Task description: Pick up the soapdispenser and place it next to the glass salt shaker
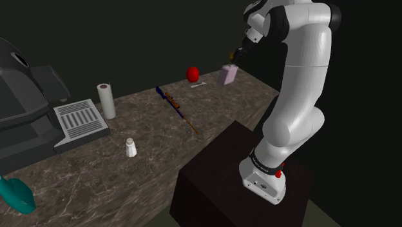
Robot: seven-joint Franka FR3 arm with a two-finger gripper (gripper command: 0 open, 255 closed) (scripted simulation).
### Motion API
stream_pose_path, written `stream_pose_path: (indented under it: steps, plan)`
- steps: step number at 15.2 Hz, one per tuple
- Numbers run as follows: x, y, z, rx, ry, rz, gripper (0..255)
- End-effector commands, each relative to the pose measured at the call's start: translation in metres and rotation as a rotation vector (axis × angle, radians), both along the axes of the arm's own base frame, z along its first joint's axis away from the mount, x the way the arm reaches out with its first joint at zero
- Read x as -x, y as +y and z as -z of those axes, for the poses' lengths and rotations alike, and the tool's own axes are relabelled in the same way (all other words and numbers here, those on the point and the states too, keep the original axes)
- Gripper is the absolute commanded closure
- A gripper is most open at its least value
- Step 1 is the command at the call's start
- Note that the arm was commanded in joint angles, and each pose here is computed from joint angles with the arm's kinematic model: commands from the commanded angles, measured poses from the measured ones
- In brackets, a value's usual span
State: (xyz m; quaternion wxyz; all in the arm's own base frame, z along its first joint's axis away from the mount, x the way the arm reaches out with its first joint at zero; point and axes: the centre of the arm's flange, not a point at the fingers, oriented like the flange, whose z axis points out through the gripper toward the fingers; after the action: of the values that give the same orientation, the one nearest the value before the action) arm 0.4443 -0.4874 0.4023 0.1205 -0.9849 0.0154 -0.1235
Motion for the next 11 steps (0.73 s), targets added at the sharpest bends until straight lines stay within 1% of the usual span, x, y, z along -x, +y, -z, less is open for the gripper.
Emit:
stream_pose_path:
  steps: [1, 11]
  plan:
    - [-0.001, 0.0, -0.011, 0.0, 0.0, 0.0, 255]
    - [-0.001, 0.0, -0.064, 0.0, 0.0, 0.0, 255]
